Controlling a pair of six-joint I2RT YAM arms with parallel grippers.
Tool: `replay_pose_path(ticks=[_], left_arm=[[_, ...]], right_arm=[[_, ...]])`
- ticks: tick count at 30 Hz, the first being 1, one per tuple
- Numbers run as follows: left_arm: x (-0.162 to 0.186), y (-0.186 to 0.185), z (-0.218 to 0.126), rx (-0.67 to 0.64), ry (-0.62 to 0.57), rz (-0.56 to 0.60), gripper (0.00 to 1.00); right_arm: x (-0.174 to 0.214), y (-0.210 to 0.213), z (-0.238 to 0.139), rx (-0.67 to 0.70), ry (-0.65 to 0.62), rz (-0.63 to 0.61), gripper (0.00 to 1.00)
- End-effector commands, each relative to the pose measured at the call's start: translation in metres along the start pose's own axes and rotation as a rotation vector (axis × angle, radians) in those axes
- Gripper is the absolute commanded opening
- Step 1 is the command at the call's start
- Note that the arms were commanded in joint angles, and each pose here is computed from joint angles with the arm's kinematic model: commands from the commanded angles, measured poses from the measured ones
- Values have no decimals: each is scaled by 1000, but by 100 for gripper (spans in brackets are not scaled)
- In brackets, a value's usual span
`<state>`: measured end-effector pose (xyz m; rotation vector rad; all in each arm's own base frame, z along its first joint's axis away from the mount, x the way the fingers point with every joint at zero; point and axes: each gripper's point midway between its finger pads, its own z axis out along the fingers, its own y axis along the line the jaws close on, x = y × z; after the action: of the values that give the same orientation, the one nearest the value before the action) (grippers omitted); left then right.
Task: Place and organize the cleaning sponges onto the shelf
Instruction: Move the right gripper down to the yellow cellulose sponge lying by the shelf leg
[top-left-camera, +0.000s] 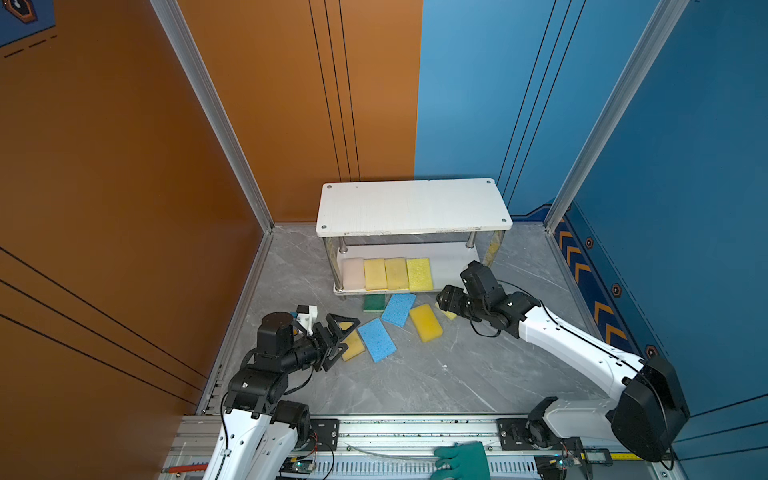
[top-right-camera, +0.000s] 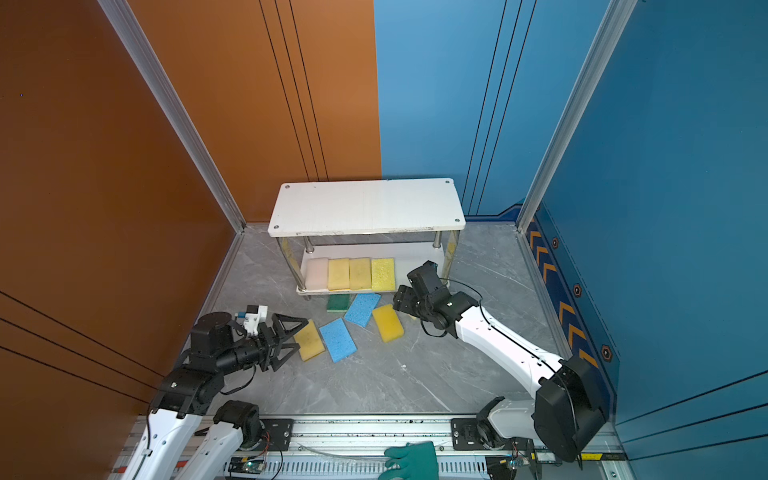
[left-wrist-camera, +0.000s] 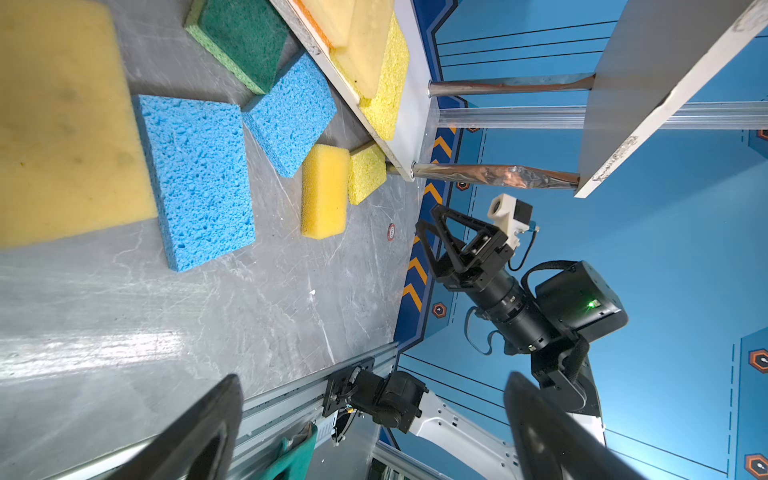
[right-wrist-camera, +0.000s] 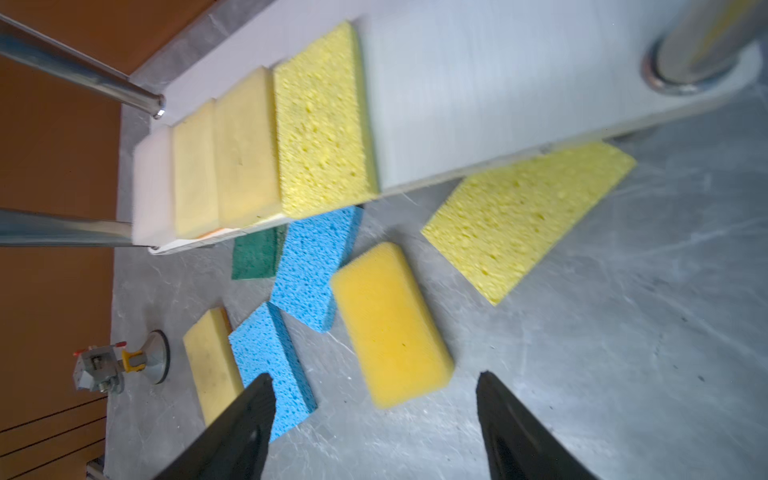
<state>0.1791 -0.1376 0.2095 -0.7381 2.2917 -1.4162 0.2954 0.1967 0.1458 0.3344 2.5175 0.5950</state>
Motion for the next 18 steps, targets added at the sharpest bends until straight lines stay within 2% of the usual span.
replay_pose_path(ticks=[1, 5, 8, 18], left_arm=[[7, 11, 5, -14, 29, 12, 98], [11, 18, 7, -23, 29, 8, 98], [13, 21, 8, -27, 27, 7, 98], [14, 23, 7, -25, 21, 3, 98]], right_arm=[[13, -35, 0, 70, 20, 118, 75], [16, -51, 9, 61, 38, 192, 69], [15, -59, 18, 67, 44, 215, 58], [6, -59, 56, 76, 89, 240, 55]])
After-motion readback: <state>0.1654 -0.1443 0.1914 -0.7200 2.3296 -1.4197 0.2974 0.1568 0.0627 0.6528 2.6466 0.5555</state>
